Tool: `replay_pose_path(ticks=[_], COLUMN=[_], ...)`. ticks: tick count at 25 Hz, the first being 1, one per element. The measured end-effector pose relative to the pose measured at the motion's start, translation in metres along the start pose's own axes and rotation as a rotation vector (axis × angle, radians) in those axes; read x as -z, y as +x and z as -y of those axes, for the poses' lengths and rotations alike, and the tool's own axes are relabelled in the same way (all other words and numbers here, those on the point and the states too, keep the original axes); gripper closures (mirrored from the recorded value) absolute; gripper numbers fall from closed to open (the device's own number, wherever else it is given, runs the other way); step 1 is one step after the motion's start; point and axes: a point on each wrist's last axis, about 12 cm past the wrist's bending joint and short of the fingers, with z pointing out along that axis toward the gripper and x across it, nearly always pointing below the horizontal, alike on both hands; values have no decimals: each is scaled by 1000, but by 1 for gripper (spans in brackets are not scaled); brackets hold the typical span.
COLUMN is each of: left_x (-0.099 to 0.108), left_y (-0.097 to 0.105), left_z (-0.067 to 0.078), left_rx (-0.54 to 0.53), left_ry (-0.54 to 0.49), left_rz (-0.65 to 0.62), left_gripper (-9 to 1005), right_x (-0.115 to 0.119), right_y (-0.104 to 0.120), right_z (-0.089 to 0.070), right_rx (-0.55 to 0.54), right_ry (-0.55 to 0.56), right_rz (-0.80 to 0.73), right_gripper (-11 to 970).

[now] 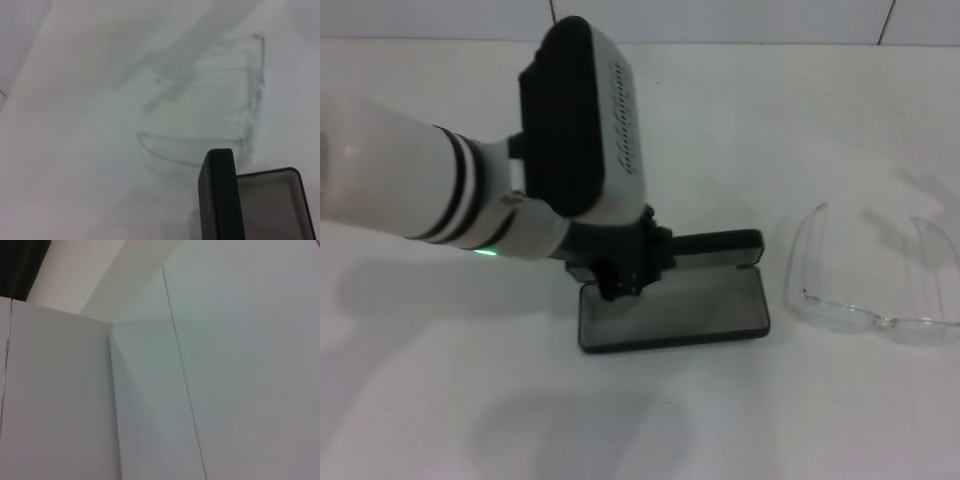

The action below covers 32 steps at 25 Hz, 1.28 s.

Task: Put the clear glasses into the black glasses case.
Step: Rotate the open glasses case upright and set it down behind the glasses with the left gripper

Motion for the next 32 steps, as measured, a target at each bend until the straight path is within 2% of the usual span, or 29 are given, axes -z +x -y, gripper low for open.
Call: replay_pose_path(ticks=[7, 23, 32], left_x=[-25, -50, -53], left_y=[-14, -27, -27], left_z=[11, 23, 27], left_rx=[-117, -159, -173], left_ry=[-70, -118, -126], left_rz=[-16, -12, -14], left_gripper=[739, 697, 674], right_x=[5, 12, 14], right_y=[-1, -4, -4], right_z=[-1, -4, -7], right_rx=[7, 18, 14], right_ry=[17, 31, 26], right_rz=[13, 29, 32], right_gripper=[211, 218, 222])
